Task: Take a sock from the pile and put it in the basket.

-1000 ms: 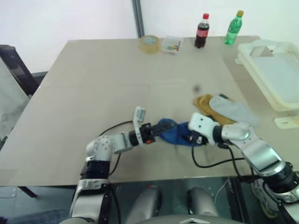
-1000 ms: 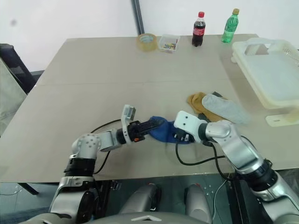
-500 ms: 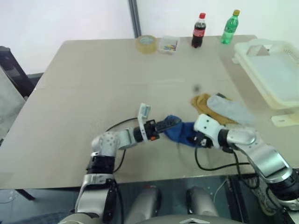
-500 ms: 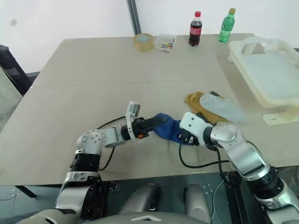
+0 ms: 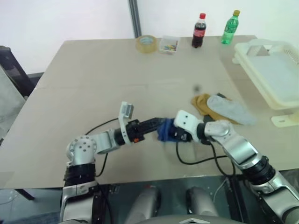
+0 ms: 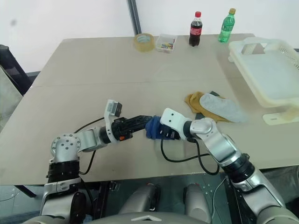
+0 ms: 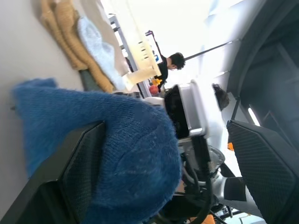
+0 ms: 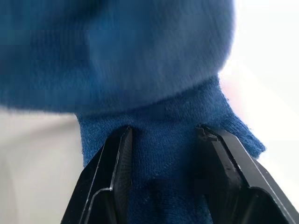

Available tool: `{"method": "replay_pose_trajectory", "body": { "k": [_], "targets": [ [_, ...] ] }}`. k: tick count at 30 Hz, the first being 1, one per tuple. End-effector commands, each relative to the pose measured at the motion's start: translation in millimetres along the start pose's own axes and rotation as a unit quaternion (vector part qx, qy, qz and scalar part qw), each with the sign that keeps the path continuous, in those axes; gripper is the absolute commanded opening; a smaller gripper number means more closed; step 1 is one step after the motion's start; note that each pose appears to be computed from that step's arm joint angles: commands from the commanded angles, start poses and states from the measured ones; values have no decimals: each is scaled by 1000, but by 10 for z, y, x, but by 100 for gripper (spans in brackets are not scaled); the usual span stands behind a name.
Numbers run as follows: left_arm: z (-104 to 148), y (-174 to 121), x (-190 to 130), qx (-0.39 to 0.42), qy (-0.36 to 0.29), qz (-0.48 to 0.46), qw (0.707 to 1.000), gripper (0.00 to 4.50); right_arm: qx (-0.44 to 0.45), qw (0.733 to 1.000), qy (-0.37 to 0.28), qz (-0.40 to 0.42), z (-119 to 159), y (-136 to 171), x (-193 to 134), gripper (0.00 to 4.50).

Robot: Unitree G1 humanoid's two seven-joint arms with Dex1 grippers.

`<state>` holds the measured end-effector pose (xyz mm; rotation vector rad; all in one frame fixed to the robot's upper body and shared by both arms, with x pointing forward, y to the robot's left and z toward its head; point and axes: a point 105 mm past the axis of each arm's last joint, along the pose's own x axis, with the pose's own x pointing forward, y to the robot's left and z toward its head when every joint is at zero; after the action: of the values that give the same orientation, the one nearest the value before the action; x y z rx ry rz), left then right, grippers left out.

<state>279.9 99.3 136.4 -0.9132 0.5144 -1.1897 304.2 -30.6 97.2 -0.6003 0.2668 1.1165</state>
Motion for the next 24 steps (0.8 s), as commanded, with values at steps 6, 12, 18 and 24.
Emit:
{"method": "replay_pose_trajectory", "body": {
  "k": [6, 12, 18, 24],
  "targets": [
    [-14, 51, 163, 0, -15, 1, 1000, 445, -6, 1000, -10, 0, 63, 8, -117, 220],
    [-20, 199, 266, 4, -12, 20, 1000, 445, 5, 1000, -6, -23, 63, -32, -372, 220],
    [0, 325, 329, 10, -15, 33, 999, 445, 29, 998, 13, -53, 2, -69, -689, 220],
    [-3, 355, 360, 12, -17, 33, 999, 445, 163, 983, -26, -85, 22, -97, -886, 220]
  ]
}}
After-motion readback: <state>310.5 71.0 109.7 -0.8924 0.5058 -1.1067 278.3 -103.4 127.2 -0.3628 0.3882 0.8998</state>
